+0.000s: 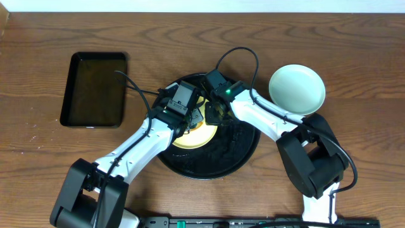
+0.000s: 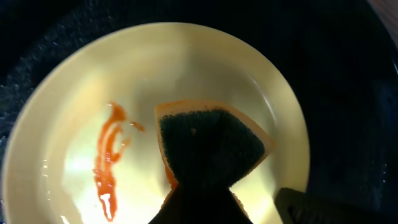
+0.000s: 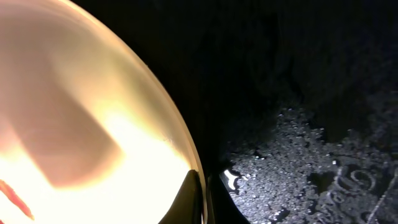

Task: Clean dirty plates on tray and stack at the side
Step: 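Scrub the yellow plate with the sponge while the right gripper holds its rim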

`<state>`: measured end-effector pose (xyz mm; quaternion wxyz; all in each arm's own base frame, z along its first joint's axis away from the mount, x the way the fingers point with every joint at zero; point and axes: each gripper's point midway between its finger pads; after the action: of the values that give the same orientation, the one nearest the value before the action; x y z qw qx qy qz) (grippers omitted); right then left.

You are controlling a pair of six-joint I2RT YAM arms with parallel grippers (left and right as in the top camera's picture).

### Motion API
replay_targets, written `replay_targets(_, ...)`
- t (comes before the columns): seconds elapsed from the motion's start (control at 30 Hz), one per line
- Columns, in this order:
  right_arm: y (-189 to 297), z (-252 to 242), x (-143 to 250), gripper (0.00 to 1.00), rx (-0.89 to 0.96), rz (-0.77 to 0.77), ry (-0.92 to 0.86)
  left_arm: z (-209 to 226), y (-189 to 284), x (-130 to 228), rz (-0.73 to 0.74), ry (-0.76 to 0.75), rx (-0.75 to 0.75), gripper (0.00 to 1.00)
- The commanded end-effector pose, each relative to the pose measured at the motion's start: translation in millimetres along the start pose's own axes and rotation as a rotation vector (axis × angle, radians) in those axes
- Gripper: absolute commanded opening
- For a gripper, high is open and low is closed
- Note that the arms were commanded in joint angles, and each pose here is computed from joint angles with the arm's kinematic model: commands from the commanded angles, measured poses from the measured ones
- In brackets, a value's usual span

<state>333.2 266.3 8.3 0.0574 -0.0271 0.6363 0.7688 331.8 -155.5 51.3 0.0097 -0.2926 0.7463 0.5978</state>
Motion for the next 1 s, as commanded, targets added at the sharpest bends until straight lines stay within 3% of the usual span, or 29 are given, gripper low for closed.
replay_targets(0.0,-3,-9,-3,0.01,0.030,-0.007,-0.025,16,-12,7,0.008,-0.024,-0.064,0.08)
replay_targets(0.57,-3,-12,-5,0.01,0.049,-0.022,-0.023,13,-32,26,0.096,-0.028,-0.040,0.08)
replay_targets(0.8,-3,-13,-4,0.01,0.054,-0.017,-0.016,19,-32,20,0.082,-0.204,-0.057,0.08)
replay_targets(0.97,-3,-14,-3,0.01,0.057,-0.013,-0.013,35,-32,18,0.118,-0.193,-0.085,0.08)
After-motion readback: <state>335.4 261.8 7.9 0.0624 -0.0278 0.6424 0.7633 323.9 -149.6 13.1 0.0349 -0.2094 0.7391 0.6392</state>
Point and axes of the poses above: each gripper's point midway between its finger pads, its own y axis back along the fingers, its own z axis along the line the jaws close on, x = y × z, and after that the axes turned 3 degrees about -y, right-handed
